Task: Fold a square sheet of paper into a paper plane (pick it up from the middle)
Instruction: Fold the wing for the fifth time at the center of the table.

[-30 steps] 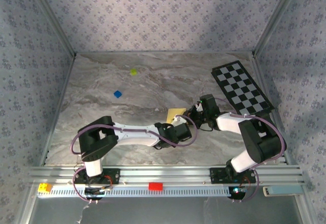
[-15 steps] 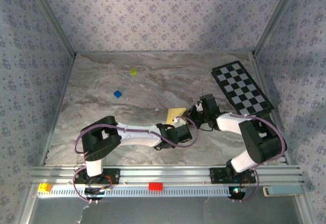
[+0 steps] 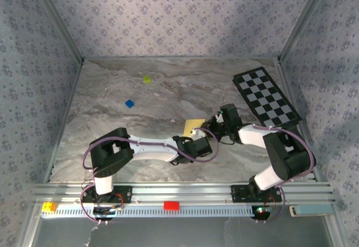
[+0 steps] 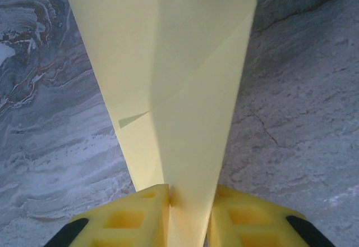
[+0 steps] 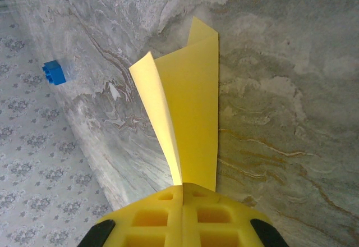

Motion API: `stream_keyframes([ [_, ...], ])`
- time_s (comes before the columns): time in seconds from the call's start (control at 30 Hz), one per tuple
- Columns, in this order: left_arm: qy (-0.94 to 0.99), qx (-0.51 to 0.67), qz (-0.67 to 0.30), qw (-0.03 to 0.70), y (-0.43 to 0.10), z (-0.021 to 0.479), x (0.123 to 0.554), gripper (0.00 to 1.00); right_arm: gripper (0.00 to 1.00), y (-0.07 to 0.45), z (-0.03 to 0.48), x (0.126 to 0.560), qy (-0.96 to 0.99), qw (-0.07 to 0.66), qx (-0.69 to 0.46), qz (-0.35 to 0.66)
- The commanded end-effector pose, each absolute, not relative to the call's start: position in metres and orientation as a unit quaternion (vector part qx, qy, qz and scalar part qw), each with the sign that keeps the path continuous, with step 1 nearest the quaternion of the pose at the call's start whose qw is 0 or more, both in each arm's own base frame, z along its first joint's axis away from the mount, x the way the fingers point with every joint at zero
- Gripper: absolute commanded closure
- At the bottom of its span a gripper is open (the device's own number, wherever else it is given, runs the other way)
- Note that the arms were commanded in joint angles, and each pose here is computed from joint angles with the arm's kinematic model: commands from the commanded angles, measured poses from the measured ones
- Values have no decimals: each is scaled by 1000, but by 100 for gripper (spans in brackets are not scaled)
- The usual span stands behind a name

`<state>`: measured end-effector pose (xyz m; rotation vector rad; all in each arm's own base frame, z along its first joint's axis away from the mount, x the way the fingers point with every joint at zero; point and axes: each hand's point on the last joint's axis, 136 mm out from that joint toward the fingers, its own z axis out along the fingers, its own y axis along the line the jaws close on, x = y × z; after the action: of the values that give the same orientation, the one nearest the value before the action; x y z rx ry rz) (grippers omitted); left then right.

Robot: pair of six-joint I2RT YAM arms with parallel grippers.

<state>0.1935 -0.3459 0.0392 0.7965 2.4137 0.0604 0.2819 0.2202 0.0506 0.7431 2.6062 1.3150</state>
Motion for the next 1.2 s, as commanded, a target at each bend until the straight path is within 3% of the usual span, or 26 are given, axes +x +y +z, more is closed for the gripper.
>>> stream_keyframes([
  [0.0, 903, 301, 21, 305, -350, 45, 193, 81, 100, 218, 54, 281, 863, 61, 251, 435],
  [0.27, 908, 291, 20, 300, -347, 39, 192, 89, 98, 218, 53, 279, 865, 60, 246, 434],
  [0.7, 924, 255, -31, 284, -352, 29, 190, 90, 69, 189, 57, 271, 891, 99, 235, 376],
  [1.17, 930, 210, -150, 262, -356, 20, 189, 93, 65, 168, 65, 266, 897, 132, 229, 354],
])
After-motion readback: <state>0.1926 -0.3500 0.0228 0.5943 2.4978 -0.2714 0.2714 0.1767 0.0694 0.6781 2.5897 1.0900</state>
